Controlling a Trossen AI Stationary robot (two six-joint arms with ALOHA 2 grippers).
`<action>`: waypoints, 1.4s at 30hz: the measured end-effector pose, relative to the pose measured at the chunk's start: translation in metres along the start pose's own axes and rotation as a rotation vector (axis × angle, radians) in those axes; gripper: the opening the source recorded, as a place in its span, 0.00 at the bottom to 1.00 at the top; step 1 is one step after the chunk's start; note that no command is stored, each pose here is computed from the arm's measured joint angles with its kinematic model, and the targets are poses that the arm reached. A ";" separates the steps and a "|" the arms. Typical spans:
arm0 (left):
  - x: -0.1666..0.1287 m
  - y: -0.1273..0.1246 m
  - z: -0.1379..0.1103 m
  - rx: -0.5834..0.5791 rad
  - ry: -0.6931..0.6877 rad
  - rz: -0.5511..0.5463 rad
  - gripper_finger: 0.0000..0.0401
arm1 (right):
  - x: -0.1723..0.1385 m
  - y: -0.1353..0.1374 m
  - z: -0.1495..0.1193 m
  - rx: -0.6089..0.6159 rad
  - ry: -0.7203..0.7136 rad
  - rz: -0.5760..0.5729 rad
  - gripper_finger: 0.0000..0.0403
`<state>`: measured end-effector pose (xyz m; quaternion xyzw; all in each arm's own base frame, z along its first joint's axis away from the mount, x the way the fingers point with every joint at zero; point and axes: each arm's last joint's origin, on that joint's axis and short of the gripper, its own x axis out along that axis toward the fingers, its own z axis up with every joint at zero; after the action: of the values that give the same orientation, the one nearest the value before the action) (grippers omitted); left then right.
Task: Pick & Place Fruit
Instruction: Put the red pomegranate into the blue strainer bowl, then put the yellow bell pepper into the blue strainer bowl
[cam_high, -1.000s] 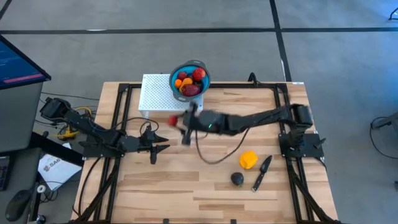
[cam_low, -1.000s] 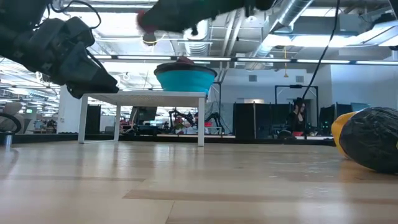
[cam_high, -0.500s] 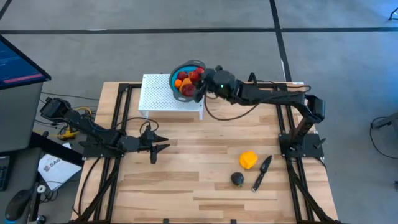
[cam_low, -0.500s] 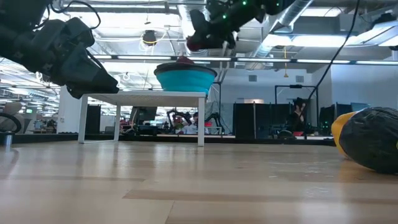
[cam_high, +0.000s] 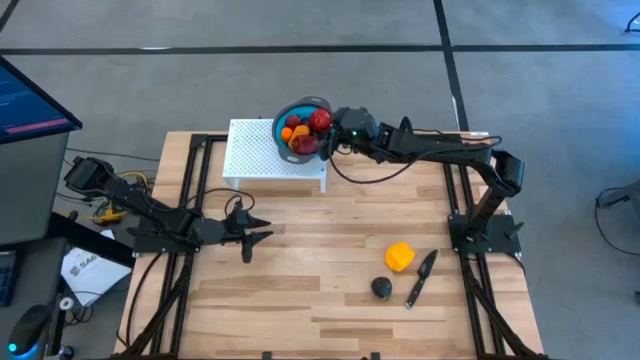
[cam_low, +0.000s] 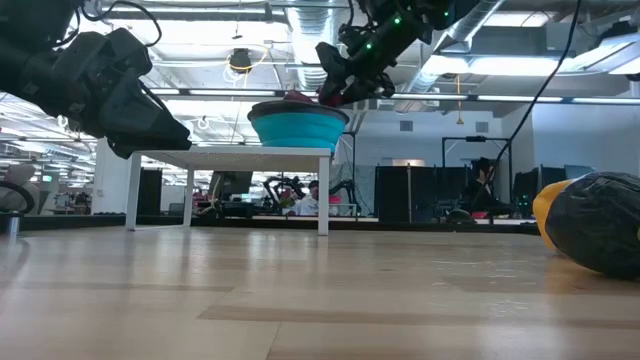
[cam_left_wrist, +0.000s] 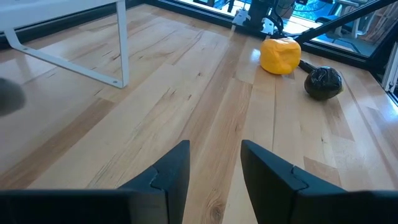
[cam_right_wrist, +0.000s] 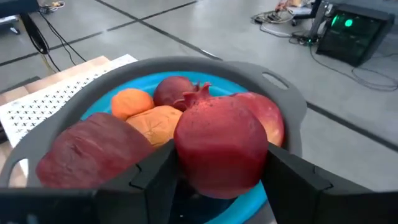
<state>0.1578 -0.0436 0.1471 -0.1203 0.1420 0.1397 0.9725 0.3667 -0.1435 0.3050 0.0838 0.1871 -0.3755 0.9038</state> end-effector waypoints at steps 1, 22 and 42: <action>0.000 0.000 0.000 0.000 0.000 0.000 0.34 | 0.000 -0.001 0.000 0.012 0.003 -0.001 0.51; 0.000 0.000 0.000 -0.003 -0.004 -0.002 0.34 | 0.002 -0.001 -0.004 -0.013 0.029 0.000 0.64; 0.000 -0.001 0.002 -0.037 -0.015 -0.012 0.34 | -0.139 0.041 -0.074 -0.464 0.274 0.110 0.65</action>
<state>0.1585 -0.0443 0.1490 -0.1383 0.1315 0.1375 0.9719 0.2852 -0.0035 0.2938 -0.0653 0.3840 -0.2582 0.8841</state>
